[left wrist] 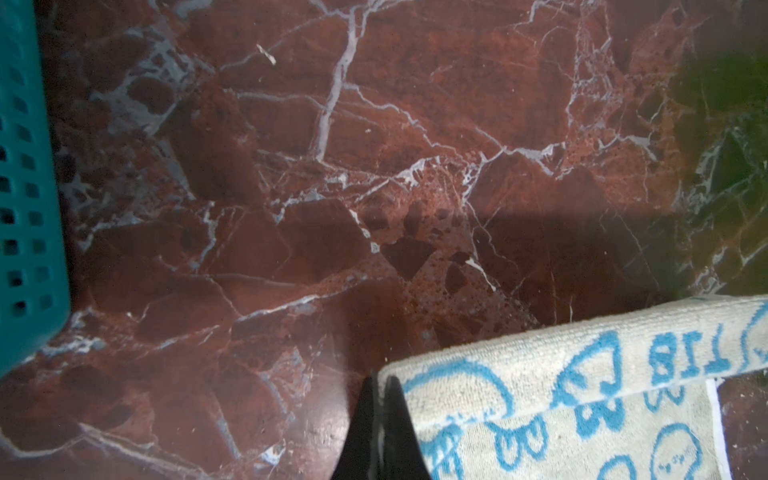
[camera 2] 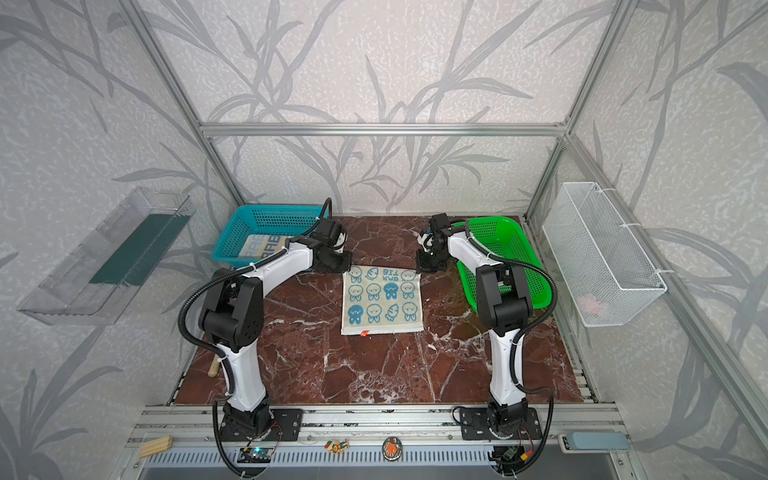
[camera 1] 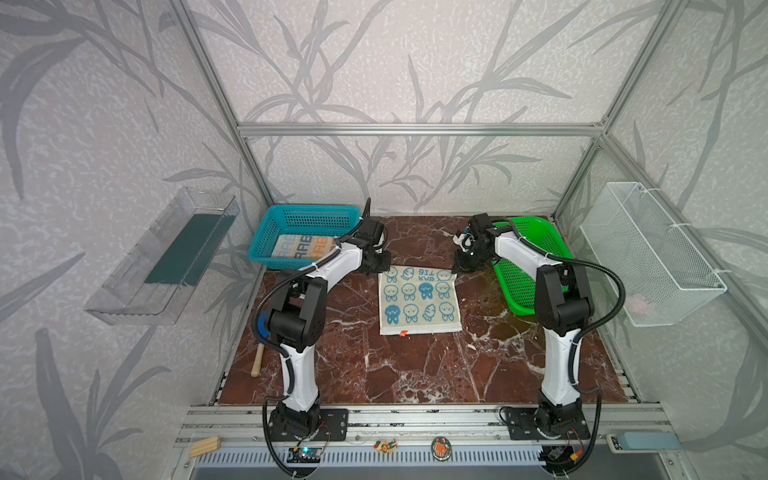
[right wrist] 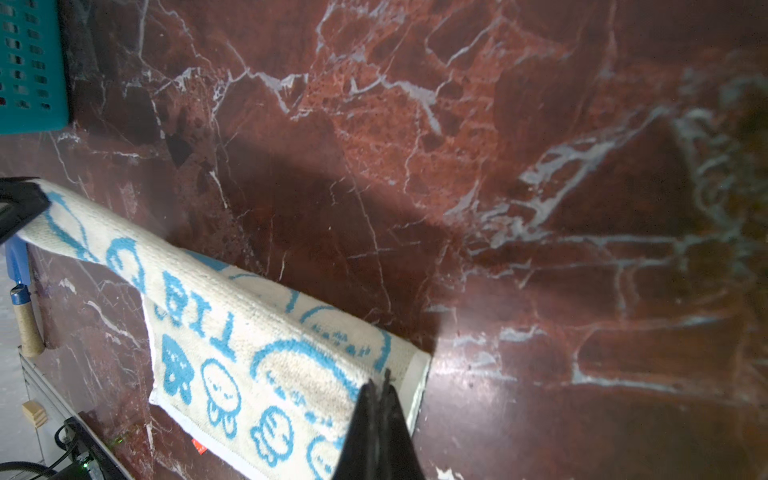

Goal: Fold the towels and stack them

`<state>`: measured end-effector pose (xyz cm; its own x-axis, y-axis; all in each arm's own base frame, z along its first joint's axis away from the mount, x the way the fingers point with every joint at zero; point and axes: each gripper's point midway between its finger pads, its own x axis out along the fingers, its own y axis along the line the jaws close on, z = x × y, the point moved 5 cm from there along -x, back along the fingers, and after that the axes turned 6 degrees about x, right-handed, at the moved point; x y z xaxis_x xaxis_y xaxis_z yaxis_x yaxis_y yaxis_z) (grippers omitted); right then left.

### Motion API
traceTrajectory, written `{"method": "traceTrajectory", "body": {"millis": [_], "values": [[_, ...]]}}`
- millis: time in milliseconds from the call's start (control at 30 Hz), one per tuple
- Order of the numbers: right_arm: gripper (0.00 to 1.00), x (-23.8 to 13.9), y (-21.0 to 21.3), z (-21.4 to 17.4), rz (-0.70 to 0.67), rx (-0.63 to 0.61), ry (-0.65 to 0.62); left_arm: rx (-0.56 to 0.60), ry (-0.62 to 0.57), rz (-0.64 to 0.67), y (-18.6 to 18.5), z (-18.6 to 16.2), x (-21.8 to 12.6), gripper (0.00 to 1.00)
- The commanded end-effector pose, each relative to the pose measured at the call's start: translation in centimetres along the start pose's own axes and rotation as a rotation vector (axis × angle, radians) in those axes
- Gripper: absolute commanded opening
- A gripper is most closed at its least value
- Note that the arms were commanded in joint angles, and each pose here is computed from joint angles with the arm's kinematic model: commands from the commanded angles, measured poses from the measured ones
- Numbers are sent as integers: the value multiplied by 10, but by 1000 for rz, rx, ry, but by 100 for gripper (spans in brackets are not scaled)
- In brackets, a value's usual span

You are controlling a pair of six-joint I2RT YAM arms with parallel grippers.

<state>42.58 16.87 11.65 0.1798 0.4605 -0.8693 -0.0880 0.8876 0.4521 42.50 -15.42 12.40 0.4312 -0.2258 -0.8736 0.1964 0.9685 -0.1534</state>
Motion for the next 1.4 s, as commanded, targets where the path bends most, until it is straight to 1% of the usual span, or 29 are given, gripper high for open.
{"method": "traceTrajectory", "body": {"millis": [0,200,300,533,667,733,900,1067,1267,1367], "values": [[0,-19,-6,-8,-31,27,-32,-46,-29,44,10,-9,-11,0],[0,-27,-5,-37,-19,46,-25,-85,-32,45,8,-38,-16,0],[0,-25,-9,-57,-26,64,-13,-97,-42,39,4,-50,-18,0],[0,0,-22,-101,-34,94,62,-103,2,40,-4,-82,-13,0],[0,15,-29,-112,-27,126,96,-122,33,51,-2,-98,-1,0],[0,21,-31,-112,-25,138,105,-122,41,65,0,-100,4,0],[0,31,-37,-96,-82,146,109,-107,46,99,5,-84,15,0],[0,33,-32,-63,-80,148,91,-107,24,116,14,-52,21,0],[0,4,-10,-31,-55,109,29,-84,-49,127,14,-13,-4,0],[0,-9,-3,-27,-45,93,9,-83,-65,114,12,-9,-12,0]]}}
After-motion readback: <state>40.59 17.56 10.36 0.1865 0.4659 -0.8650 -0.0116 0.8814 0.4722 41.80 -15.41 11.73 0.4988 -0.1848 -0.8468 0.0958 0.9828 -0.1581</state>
